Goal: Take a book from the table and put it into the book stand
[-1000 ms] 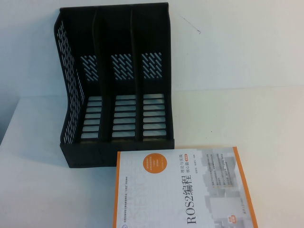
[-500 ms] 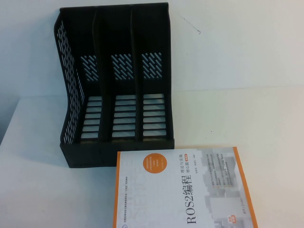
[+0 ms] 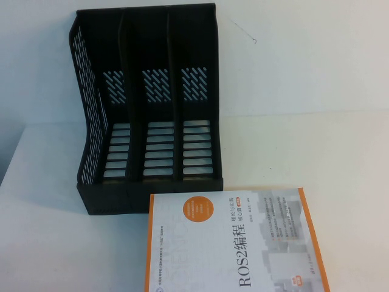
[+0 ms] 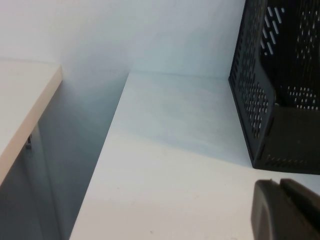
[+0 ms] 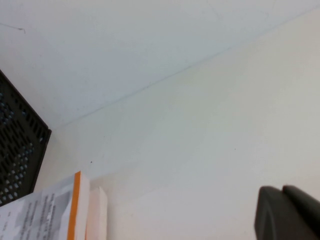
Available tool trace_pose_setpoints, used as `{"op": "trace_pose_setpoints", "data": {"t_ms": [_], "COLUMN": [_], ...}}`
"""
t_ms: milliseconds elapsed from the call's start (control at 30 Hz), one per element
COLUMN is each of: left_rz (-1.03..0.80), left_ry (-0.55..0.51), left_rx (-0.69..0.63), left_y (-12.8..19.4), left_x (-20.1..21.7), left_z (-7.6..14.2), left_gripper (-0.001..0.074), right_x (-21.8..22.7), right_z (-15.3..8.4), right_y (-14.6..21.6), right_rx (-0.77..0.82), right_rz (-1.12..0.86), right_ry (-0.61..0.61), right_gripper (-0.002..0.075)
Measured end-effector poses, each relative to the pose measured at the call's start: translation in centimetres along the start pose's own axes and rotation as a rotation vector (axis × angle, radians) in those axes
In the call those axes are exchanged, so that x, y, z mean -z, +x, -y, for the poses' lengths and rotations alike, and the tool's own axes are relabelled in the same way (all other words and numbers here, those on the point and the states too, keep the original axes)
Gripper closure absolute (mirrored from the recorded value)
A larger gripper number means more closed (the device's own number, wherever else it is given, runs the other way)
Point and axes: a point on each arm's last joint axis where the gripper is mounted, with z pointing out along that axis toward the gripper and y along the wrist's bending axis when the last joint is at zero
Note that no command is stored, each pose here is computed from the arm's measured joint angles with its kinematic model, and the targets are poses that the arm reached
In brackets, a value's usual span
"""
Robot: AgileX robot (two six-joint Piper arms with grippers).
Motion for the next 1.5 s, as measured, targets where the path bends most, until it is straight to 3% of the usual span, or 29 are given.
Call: {"op": "trace_pose_setpoints", "data": {"t_ms": [900, 1500], "left_rz": [-0.089, -0.089], "left_ry": [-0.013, -0.009], "left_rx": [0.003, -0.074], "left_y": [0.81, 0.81], "left_x": [0.04, 0.04], "left_z": [-0.11, -0.11], "left_gripper": [0.0738, 0.0738], "right_x": [0.04, 0.04], "right_z": [0.27, 0.46], "right_y": [0.76, 0.72], "right_rx": [-0.008, 0.037], "right_rz": [-0.083, -0.08], "right_ry": [0.03, 0.049], "right_gripper": [0.0727, 0.0727]}}
